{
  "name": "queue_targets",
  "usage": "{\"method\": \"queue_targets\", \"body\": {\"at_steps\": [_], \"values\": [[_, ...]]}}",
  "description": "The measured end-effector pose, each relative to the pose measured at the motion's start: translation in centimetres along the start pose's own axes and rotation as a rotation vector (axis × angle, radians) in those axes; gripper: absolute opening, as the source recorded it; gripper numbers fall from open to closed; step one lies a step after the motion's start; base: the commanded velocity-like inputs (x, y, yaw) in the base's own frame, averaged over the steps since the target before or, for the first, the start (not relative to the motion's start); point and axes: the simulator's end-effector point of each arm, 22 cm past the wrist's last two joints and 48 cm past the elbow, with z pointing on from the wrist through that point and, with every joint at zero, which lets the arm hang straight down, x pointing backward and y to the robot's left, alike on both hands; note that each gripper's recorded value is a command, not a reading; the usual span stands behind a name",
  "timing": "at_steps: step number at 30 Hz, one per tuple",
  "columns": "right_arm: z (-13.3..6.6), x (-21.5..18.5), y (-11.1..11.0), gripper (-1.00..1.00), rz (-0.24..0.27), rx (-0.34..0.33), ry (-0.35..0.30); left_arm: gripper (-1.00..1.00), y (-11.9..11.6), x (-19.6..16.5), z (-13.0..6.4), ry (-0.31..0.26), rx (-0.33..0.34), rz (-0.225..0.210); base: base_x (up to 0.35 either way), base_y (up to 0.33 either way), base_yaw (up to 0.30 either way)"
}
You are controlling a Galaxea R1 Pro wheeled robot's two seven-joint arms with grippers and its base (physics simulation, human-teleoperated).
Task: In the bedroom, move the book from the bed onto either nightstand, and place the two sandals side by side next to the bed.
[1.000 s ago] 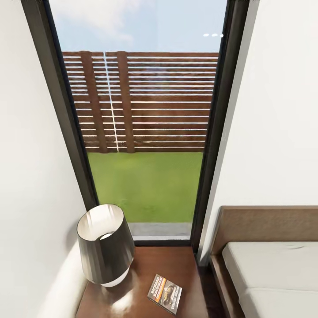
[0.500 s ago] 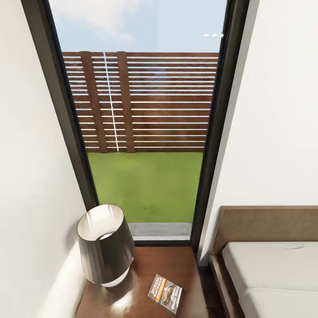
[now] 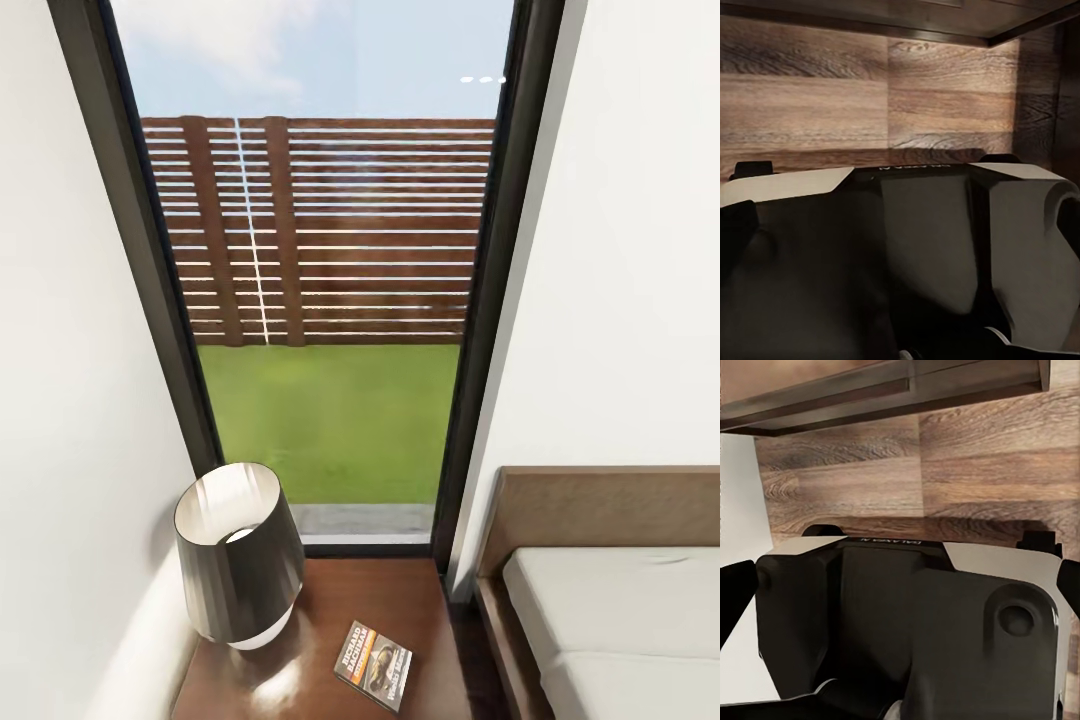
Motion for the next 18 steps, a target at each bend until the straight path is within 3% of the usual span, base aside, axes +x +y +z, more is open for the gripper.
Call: {"method": "queue_targets", "body": {"at_steps": [3, 8, 18], "values": [[0.1, 0.1, 0.2, 1.0, -0.002, -0.003, 0.002, 1.0, 0.0, 0.0, 0.0, 0.001, 0.001, 0.0, 0.0, 0.0, 0.0], [1.4, 0.5, 2.9, 1.0, -0.002, -0.042, 0.008, 1.0, -0.3, 0.1, 0.1, 0.001, 0.004, -0.001, 0.0, 0.0, 0.0], [1.7, 0.6, 3.5, 1.0, -0.002, -0.051, 0.009, 1.0, -0.3, 0.1, 0.1, 0.001, 0.005, -0.001, 0.0, 0.0, 0.0]]}}
